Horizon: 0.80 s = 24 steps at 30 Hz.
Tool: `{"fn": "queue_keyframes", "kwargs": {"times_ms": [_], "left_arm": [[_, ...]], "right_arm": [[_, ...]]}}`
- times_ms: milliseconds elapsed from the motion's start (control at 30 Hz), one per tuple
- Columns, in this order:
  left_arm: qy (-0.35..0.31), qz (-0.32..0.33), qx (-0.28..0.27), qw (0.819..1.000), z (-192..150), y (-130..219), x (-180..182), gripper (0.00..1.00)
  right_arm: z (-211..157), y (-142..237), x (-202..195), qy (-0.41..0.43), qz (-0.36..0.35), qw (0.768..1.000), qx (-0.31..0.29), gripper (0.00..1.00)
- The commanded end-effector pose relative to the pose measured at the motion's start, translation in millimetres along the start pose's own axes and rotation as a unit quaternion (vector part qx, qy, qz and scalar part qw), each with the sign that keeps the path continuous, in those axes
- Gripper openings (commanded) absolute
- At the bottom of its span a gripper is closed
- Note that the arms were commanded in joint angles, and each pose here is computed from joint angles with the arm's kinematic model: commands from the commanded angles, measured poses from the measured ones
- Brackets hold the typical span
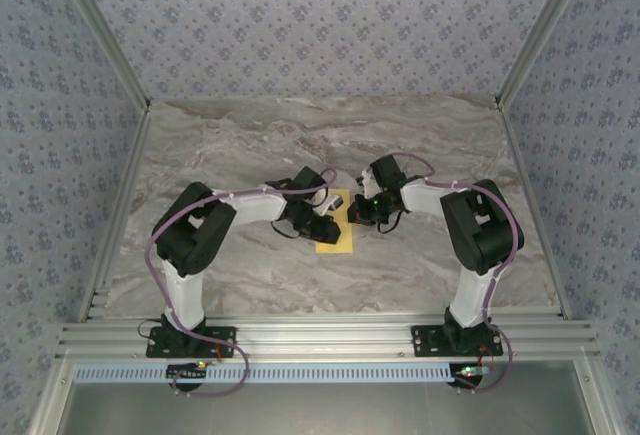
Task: Fold a paper plane with a square sheet of paper (fold left side to right side)
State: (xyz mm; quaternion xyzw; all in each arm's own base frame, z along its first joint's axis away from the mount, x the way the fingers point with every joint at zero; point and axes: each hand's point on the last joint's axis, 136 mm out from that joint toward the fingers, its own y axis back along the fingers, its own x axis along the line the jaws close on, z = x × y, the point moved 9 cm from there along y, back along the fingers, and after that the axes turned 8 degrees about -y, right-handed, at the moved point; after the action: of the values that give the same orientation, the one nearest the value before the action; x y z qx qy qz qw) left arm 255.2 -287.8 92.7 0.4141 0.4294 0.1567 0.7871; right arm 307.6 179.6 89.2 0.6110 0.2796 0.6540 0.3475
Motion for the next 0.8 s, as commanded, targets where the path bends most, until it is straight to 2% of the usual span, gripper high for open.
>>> {"fn": "queue_keyframes", "kwargs": {"times_ms": [0,500,767], "left_arm": [[0.017,0.016,0.031,0.999,-22.0,0.3,4.2,0.22],[0.04,0.025,0.035,0.998,-55.0,12.5,9.0,0.21],[0.072,0.015,0.015,0.997,-72.5,24.3,22.3,0.17]], "right_arm": [[-5.9,-5.6,-24.1,-0.021,-0.073,0.997,0.018,0.02],[-6.2,-6.8,-26.2,-0.023,-0.079,0.996,0.022,0.02],[-5.5,-7.2,-23.5,-0.021,-0.073,0.997,0.023,0.02]]}}
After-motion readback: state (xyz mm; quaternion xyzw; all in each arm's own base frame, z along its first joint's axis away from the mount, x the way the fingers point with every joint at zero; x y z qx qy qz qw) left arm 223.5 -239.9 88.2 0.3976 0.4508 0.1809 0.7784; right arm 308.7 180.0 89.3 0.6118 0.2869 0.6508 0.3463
